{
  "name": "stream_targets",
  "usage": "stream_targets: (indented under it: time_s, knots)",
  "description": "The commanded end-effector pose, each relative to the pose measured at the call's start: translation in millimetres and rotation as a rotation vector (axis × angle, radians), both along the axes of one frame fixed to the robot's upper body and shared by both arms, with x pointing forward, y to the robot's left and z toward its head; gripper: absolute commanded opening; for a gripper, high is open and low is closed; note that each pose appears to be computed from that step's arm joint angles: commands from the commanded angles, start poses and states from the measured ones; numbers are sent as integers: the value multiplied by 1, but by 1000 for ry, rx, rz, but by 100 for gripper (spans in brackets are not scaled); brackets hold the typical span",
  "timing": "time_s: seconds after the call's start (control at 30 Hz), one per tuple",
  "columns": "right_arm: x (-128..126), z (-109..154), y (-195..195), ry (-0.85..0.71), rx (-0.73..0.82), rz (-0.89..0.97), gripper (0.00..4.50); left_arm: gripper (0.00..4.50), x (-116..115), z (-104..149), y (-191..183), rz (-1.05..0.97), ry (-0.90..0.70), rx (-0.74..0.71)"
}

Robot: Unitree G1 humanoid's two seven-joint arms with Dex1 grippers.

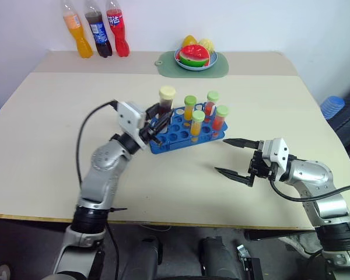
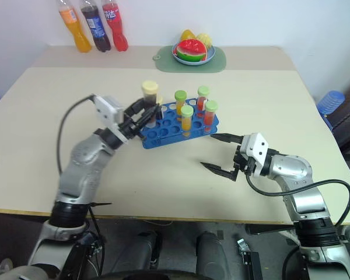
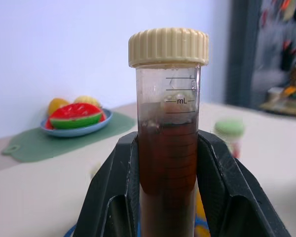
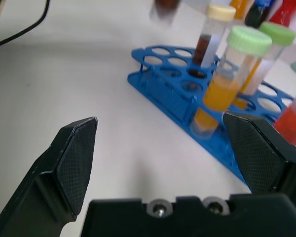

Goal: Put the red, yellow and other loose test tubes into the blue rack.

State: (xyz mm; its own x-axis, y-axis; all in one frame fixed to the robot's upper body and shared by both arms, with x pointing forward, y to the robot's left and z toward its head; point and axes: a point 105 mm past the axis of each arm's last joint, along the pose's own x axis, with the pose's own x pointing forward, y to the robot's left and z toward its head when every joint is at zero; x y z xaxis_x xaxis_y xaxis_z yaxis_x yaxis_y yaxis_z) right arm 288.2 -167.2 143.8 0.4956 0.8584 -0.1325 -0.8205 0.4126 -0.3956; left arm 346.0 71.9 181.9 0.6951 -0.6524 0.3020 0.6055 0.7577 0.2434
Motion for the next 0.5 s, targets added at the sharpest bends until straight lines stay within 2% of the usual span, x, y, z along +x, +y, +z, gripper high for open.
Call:
stream_targets:
  time_s: [0.03,0.3,0.5]
  knots:
    - [-5,15,-6,-48,-4,-12,450,147,1,-4,-12,10,-98,32]
    - [-11,22,-15,-39,-24,-36,450,147,3,-45,-19,13,-26,9]
    - [-11,22,-16,-34,-25,-38,450,147,6,-62,-24,-12,26,-33]
